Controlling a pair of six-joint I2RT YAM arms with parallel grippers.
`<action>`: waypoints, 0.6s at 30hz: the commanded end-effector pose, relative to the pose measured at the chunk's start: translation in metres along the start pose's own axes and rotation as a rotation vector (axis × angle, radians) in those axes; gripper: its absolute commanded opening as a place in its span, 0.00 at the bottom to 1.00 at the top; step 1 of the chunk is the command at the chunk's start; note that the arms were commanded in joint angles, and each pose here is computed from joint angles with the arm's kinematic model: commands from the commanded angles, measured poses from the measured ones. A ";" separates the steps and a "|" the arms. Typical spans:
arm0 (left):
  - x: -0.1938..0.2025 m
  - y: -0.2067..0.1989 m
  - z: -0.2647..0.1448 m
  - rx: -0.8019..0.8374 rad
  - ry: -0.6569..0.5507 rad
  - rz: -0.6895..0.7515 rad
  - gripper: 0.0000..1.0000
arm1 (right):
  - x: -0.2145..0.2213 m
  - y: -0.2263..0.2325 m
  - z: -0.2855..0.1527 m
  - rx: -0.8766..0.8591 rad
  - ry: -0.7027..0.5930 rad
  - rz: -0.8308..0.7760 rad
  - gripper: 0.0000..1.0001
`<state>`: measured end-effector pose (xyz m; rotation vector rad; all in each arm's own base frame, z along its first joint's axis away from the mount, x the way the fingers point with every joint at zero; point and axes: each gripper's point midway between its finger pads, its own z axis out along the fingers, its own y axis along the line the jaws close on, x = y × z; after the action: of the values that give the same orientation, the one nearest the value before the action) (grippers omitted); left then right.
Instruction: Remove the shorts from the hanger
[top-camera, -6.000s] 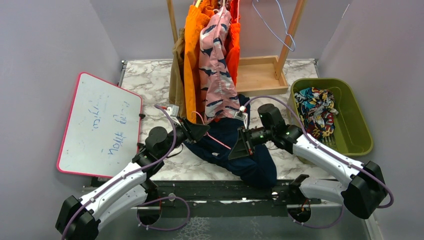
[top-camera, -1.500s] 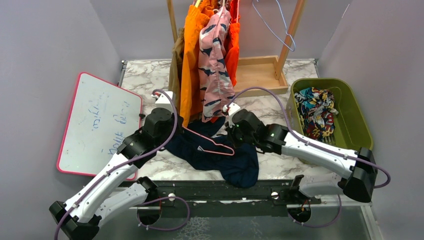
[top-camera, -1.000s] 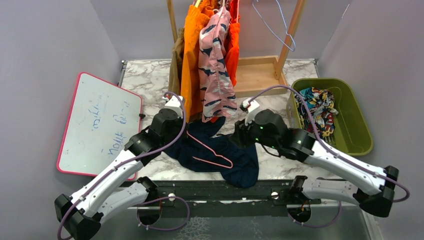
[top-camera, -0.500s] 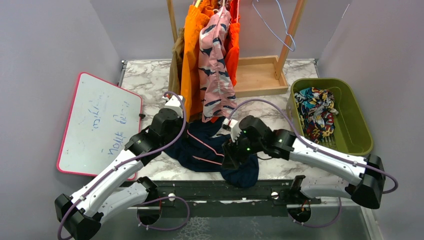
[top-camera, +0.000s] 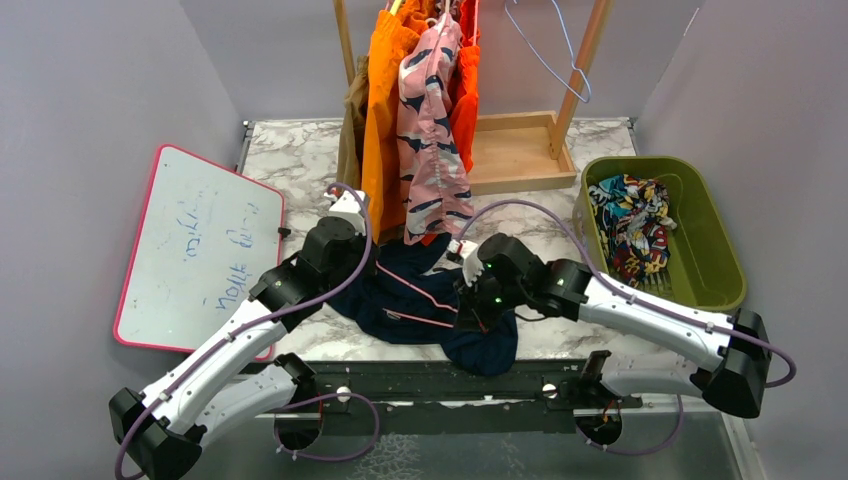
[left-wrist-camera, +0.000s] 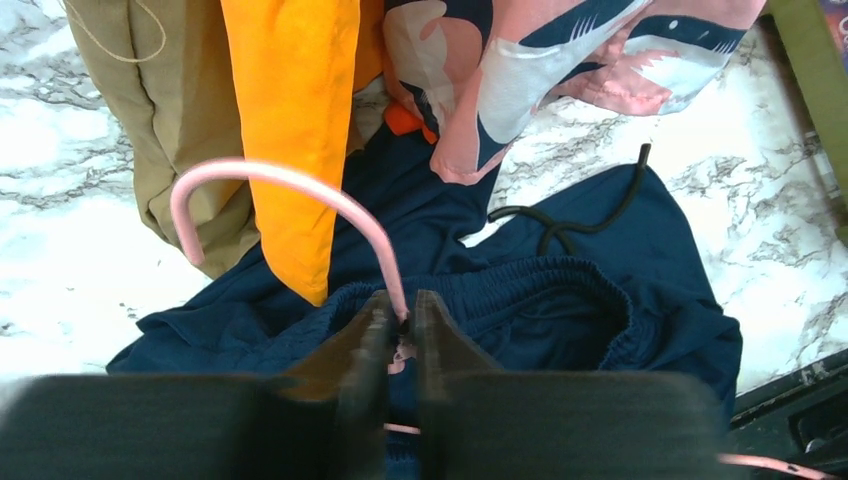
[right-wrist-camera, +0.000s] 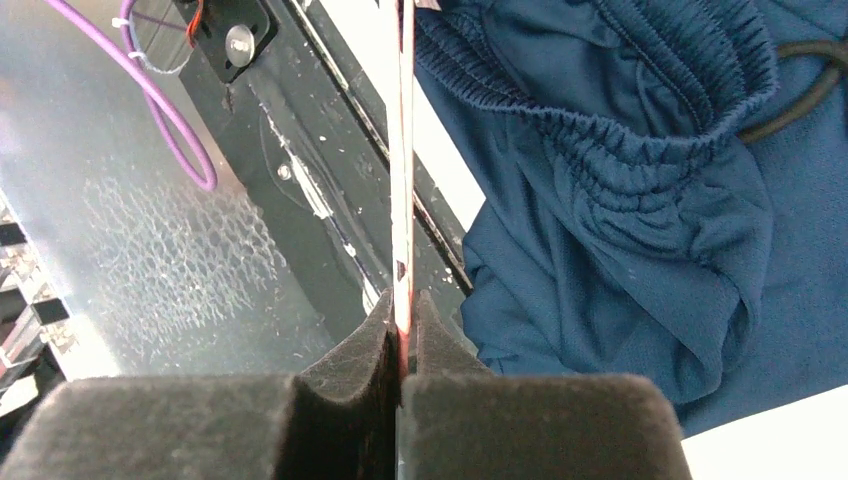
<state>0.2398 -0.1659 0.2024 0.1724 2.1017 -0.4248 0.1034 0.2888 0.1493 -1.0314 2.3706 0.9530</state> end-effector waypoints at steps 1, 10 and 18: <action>-0.011 -0.007 -0.005 0.040 -0.048 -0.019 0.32 | -0.005 -0.008 -0.014 0.072 -0.067 0.001 0.01; -0.026 -0.005 -0.029 0.064 -0.146 -0.060 0.87 | -0.001 -0.016 -0.046 0.150 -0.164 0.039 0.01; -0.020 0.017 -0.037 -0.011 -0.204 -0.090 0.94 | 0.016 -0.002 -0.083 0.112 -0.213 0.124 0.01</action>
<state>0.2223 -0.1476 0.2382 0.0974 1.9321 -0.5094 0.0963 0.2362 0.1917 -0.7993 2.2793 0.9048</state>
